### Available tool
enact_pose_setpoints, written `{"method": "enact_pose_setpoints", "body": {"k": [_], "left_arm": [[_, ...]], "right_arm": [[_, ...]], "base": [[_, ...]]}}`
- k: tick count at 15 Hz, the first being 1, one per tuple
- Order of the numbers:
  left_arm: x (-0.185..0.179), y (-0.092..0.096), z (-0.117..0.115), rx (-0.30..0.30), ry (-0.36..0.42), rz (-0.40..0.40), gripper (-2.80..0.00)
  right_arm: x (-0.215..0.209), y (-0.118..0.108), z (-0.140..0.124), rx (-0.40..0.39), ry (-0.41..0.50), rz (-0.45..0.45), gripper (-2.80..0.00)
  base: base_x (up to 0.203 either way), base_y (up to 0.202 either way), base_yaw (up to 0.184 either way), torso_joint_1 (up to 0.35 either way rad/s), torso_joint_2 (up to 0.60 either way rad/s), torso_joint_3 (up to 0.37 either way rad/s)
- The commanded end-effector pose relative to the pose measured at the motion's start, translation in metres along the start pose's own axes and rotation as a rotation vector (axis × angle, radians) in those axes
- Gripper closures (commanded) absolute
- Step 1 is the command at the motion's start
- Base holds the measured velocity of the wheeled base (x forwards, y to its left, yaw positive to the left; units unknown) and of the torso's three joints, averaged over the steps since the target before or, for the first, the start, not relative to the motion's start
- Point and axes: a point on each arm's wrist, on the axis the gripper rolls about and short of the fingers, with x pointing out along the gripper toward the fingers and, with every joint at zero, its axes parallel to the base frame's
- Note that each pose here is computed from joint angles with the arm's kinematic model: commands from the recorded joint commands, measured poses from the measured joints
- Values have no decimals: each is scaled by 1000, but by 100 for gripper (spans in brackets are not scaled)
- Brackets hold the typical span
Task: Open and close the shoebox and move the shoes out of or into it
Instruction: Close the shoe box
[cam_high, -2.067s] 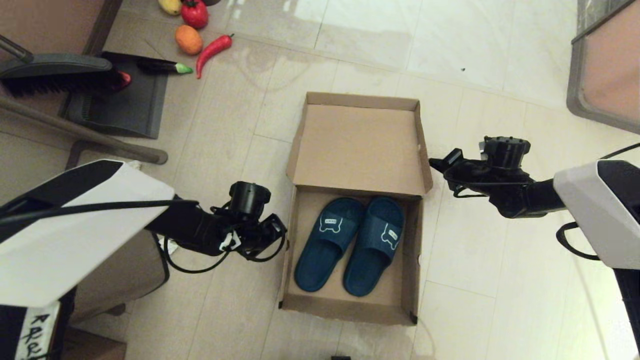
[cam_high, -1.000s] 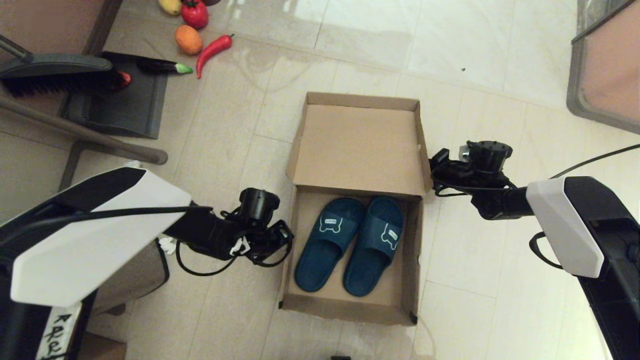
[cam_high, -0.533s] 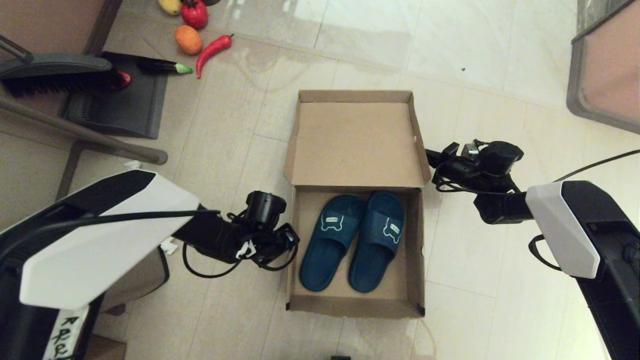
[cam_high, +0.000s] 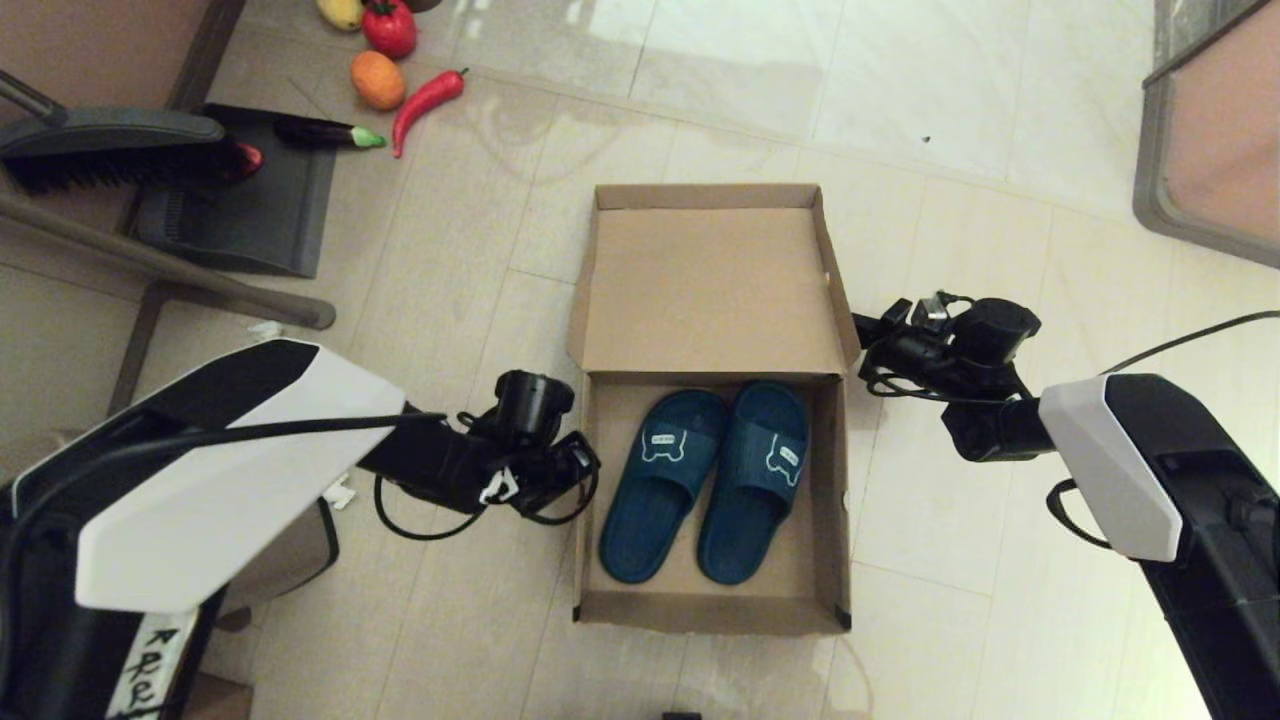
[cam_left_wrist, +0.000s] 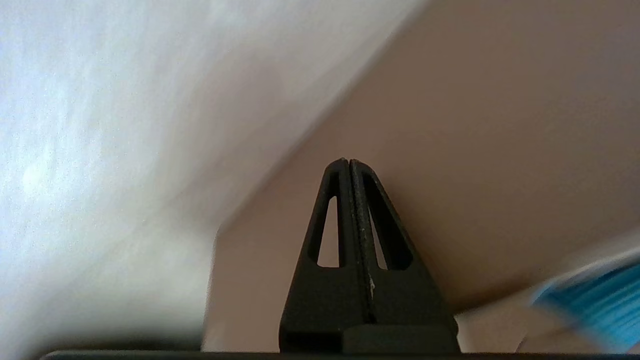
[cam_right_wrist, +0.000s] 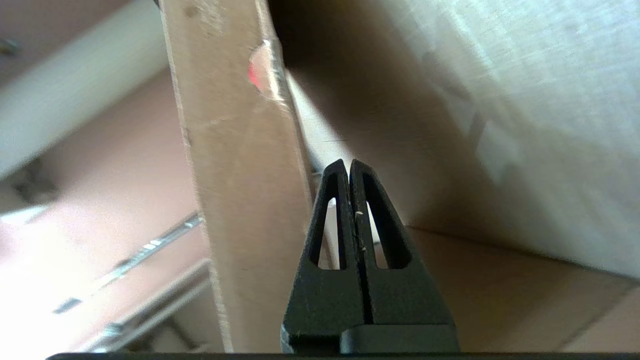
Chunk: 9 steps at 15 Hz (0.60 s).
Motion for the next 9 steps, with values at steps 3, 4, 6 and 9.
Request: {"method": "enact_pose_setpoints", "body": {"k": [3,4,6,9], "left_arm": [[17,-14,58,-20,-221,-45,0],[18,-17,71,-25,-264,-60,0],[18,-23,97,-42,-358,-95,0],[22,-20,111,-66,-459,-150,0]], "right_arm": [[1,-9,-2,-104,16,-67,0],[2,-11,-4,-155,25,-94,0],[4,-8,-6,-242,30,-159,0],[5,6,-5,-289,-5,-221,0]], "base": [[0,0,0,0,0,0],[0,0,0,0,0,0],[0,0,0,0,0,0],[0,0,0,0,0,0]]}}
